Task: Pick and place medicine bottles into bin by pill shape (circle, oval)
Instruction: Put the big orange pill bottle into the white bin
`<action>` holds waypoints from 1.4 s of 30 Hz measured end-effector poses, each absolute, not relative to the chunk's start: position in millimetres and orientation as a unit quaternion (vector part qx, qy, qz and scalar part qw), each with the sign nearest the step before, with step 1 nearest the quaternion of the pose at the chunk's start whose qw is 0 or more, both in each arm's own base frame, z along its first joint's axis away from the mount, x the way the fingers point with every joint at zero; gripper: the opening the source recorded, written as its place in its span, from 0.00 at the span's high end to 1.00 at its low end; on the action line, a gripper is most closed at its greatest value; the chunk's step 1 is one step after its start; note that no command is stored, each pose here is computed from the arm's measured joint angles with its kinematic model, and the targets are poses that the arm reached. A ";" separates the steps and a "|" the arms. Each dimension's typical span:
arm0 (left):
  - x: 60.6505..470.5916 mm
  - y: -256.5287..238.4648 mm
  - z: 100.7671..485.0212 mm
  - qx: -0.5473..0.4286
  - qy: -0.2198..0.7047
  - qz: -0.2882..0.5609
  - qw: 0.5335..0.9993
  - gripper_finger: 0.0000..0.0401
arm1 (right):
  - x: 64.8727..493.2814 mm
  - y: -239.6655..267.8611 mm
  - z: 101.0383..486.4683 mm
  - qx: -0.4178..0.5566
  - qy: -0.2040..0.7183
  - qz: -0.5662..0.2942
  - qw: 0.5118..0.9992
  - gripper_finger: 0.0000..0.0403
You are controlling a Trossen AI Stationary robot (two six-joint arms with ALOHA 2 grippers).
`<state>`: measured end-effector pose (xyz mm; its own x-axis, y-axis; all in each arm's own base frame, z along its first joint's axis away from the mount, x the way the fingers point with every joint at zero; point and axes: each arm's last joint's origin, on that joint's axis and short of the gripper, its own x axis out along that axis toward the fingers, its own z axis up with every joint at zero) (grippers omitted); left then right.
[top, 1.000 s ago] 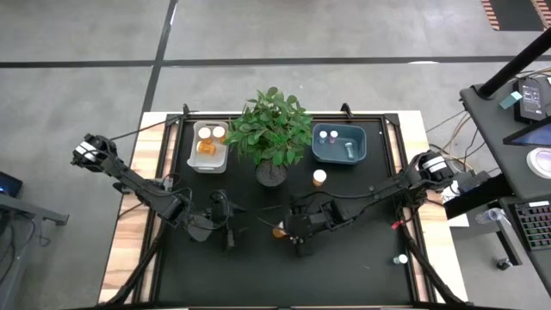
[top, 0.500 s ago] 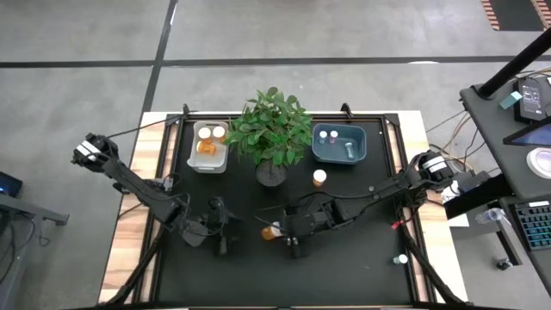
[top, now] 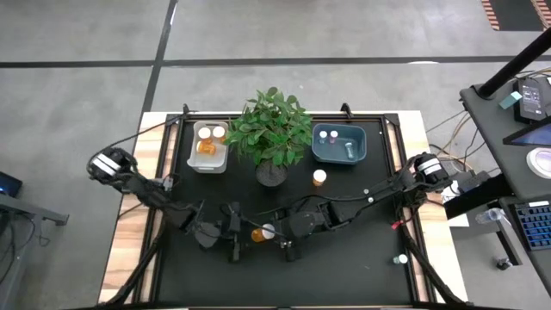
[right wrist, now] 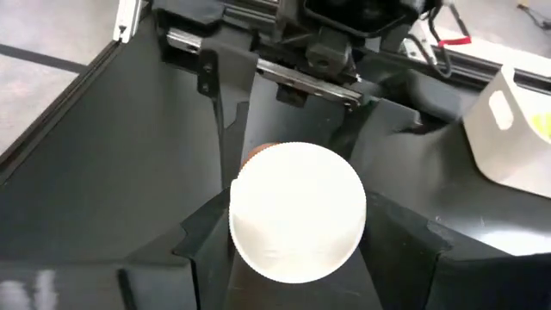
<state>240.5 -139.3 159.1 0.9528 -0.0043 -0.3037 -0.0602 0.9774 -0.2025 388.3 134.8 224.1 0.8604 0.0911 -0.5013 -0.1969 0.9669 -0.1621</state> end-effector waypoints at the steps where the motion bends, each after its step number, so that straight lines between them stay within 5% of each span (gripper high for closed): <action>1: 243.3 -138.8 157.8 -0.103 0.145 0.008 0.984 0.34 | 388.4 134.9 224.1 -0.104 0.253 0.076 0.959 0.49; 12: 257.0 -132.3 158.7 -0.109 0.108 -0.031 0.988 0.36 | 387.7 134.7 222.2 -0.119 0.260 0.080 0.955 0.49; 22: 259.5 -127.4 158.7 -0.102 0.106 -0.023 0.989 0.63 | 388.2 133.9 222.7 -0.123 0.258 0.076 0.955 0.49; 42: 259.5 -127.4 158.7 -0.098 0.106 -0.022 0.989 0.63 | 388.2 134.3 222.9 -0.122 0.257 0.077 0.956 0.48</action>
<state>259.5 -127.4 158.7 0.9767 -0.0648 -0.2045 0.0232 0.9797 -0.1992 388.2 134.3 222.9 0.8561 0.0853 -0.5098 -0.2102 0.9585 -0.1928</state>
